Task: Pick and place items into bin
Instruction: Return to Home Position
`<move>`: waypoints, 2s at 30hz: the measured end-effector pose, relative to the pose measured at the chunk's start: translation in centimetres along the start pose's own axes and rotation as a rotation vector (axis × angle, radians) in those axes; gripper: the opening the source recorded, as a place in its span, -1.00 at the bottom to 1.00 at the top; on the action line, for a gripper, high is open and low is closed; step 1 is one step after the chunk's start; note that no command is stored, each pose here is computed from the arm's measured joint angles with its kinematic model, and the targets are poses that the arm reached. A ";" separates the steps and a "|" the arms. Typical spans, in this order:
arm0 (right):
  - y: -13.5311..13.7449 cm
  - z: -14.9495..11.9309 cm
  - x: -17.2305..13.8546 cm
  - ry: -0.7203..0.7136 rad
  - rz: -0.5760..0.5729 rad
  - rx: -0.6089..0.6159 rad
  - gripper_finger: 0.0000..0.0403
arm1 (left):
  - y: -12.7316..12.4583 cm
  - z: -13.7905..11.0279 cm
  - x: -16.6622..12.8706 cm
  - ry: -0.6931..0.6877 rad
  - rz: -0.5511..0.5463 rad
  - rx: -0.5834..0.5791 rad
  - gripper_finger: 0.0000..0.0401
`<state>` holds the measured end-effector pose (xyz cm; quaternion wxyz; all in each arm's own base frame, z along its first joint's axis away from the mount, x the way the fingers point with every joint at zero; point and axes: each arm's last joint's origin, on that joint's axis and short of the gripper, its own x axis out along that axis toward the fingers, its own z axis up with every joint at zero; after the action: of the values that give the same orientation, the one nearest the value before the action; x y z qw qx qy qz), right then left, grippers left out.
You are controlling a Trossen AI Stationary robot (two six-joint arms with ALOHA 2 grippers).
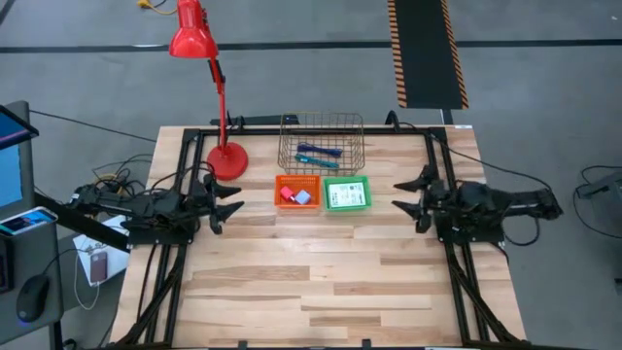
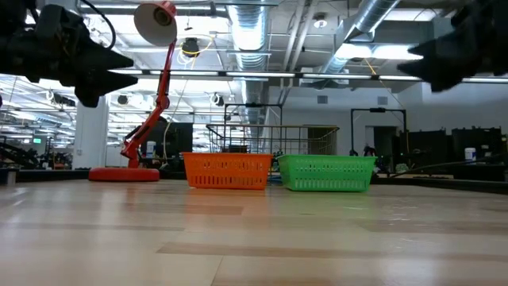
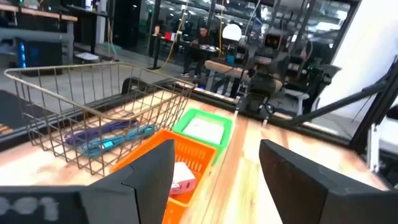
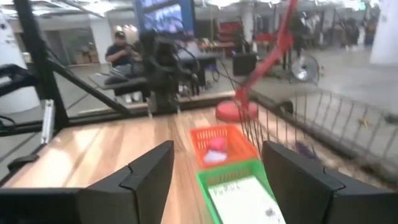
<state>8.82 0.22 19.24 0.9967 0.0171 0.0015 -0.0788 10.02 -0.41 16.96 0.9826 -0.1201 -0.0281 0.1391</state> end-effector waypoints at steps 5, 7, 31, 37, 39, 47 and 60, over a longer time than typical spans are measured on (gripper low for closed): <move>-0.5 -2.0 0.6 0.044 -0.079 0.081 0.19 | 0.0 -0.1 0.0 0.008 0.002 -0.001 0.13; -0.6 -1.9 0.7 0.038 -0.093 0.100 0.19 | 0.0 -0.1 0.0 0.008 0.002 0.021 0.13; -0.5 -2.1 0.8 0.026 -0.078 0.107 0.19 | 0.0 -0.2 0.0 0.010 0.002 0.154 0.13; -0.5 -2.1 0.8 0.026 -0.079 0.107 0.19 | 0.0 -0.2 0.0 0.010 0.002 0.148 0.13; -0.5 -2.1 0.8 0.026 -0.079 0.107 0.19 | 0.0 -0.2 0.0 0.010 0.002 0.147 0.13; -0.5 -2.1 0.8 0.026 -0.079 0.107 0.19 | 0.0 -0.2 0.0 0.010 0.002 0.151 0.13; -0.5 -2.1 0.8 0.026 -0.079 0.107 0.19 | 0.0 -0.2 0.0 0.010 0.003 0.145 0.13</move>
<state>9.51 -0.32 17.15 0.9904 0.0713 0.0110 -0.1176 10.03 -0.41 16.77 0.9886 -0.0492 -0.0127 0.1415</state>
